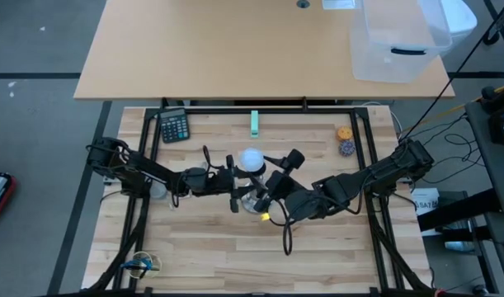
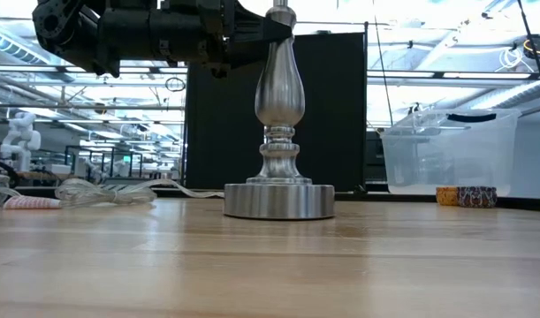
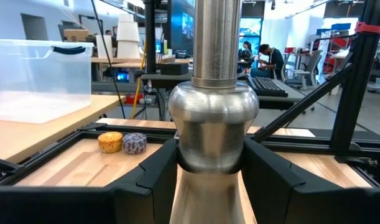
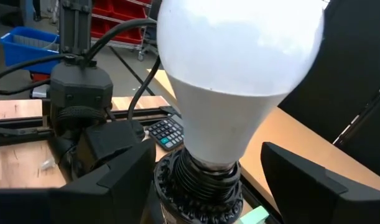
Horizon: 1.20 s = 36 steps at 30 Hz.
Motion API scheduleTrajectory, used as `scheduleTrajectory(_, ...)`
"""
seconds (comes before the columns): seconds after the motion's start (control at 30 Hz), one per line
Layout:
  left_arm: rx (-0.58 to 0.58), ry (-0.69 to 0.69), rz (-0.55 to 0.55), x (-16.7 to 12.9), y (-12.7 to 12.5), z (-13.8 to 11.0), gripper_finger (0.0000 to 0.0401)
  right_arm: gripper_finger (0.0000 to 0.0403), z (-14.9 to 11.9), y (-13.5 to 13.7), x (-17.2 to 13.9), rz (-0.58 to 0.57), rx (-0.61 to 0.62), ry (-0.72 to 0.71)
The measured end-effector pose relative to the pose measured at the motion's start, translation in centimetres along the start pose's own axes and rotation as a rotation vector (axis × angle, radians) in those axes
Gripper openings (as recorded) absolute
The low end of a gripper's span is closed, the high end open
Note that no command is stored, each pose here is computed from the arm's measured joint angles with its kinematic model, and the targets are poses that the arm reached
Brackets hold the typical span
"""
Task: Screw lightbulb
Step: Insert the white lightbulb into the desk lamp
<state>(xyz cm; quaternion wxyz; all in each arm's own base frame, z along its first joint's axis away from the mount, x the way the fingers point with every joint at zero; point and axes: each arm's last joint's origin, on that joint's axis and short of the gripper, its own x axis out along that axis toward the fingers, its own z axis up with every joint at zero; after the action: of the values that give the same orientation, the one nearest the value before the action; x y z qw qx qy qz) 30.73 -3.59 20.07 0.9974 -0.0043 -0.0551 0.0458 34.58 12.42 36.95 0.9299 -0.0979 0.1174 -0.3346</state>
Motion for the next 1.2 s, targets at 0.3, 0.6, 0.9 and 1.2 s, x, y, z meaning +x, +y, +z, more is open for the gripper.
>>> scheduleTrajectory(0.3, 0.000, 0.000, 0.000, 0.00, 0.00, -0.01, 0.0163, 0.0277, 0.00, 0.00, -0.18, -0.010, 0.016, 0.000)
scheduleTrajectory(0.6, 0.000, 0.001, -0.001, 0.00, 0.00, -0.01, 0.0163, 0.0277, 0.38, -0.06, -0.24, -0.015, 0.019, -0.019)
scheduleTrajectory(0.9, 0.000, 0.001, -0.001, 0.00, 0.00, -0.03, 0.0163, 0.0277, 0.46, -0.05, -0.24, -0.012, 0.015, -0.024)
scheduleTrajectory(1.2, 0.000, 0.002, -0.002, 0.00, -0.01, -0.04, 0.0163, 0.0277, 0.81, -0.07, -0.26, -0.014, 0.019, -0.042)
